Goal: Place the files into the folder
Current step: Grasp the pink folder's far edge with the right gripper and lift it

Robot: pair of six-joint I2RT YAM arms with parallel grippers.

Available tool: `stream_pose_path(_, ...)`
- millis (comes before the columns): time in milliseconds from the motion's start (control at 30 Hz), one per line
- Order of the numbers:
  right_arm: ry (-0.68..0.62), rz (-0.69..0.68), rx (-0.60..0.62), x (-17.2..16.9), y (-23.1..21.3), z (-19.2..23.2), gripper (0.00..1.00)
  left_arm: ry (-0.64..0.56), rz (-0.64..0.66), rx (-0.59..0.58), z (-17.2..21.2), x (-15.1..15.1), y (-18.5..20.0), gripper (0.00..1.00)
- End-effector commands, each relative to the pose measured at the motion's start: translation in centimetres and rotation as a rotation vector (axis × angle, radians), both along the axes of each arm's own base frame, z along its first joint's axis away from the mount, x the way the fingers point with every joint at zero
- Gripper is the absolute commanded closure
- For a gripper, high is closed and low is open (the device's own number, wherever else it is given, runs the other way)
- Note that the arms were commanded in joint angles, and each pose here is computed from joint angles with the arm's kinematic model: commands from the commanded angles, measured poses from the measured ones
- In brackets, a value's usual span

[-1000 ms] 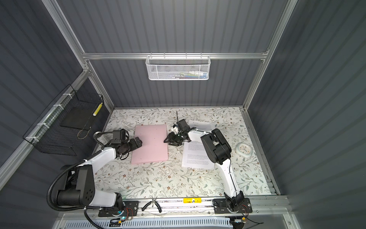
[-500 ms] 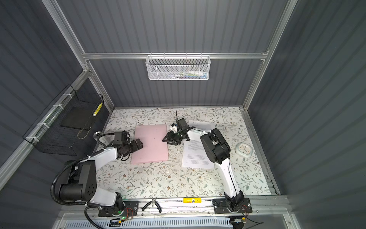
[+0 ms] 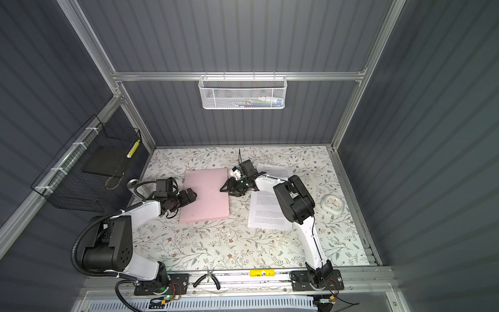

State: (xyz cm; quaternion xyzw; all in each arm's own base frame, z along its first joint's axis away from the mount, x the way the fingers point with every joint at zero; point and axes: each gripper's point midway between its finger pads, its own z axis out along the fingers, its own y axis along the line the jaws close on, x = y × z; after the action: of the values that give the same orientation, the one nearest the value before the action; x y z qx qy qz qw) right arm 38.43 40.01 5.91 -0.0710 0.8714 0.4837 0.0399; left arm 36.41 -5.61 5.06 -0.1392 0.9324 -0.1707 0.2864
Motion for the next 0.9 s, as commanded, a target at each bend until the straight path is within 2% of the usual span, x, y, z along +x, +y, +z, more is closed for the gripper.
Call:
stream_pose_path(0,-0.056,0.011,0.022,-0.3,0.1,1.9,0.50,-0.038,-0.078,-0.017,1.0,0.7,-2.0,0.03)
stream_pose_path(167,-0.084,0.003,0.066,-0.1,0.3,2.9,0.52,-0.057,-0.186,0.043,1.5,1.0,-6.0,0.02)
stream_pose_path(233,-0.086,-0.001,0.070,0.0,0.3,3.3,0.52,-0.054,-0.203,0.027,1.6,1.2,-7.0,0.02)
stream_pose_path(300,-0.089,-0.003,0.070,0.0,0.2,3.6,0.52,-0.061,-0.196,0.020,1.7,1.3,-7.0,0.02)
stream_pose_path(600,-0.149,-0.023,0.054,-0.4,-1.1,6.4,0.50,-0.108,-0.197,0.123,4.3,0.8,-5.6,0.01)
stream_pose_path(733,-0.161,-0.011,0.083,-0.6,-0.9,8.1,0.49,-0.166,-0.190,0.192,6.8,-0.4,-5.6,0.00)
stream_pose_path(867,-0.159,-0.001,0.128,-0.6,-0.5,9.2,0.49,-0.224,-0.237,0.244,9.2,-2.3,-7.3,0.01)
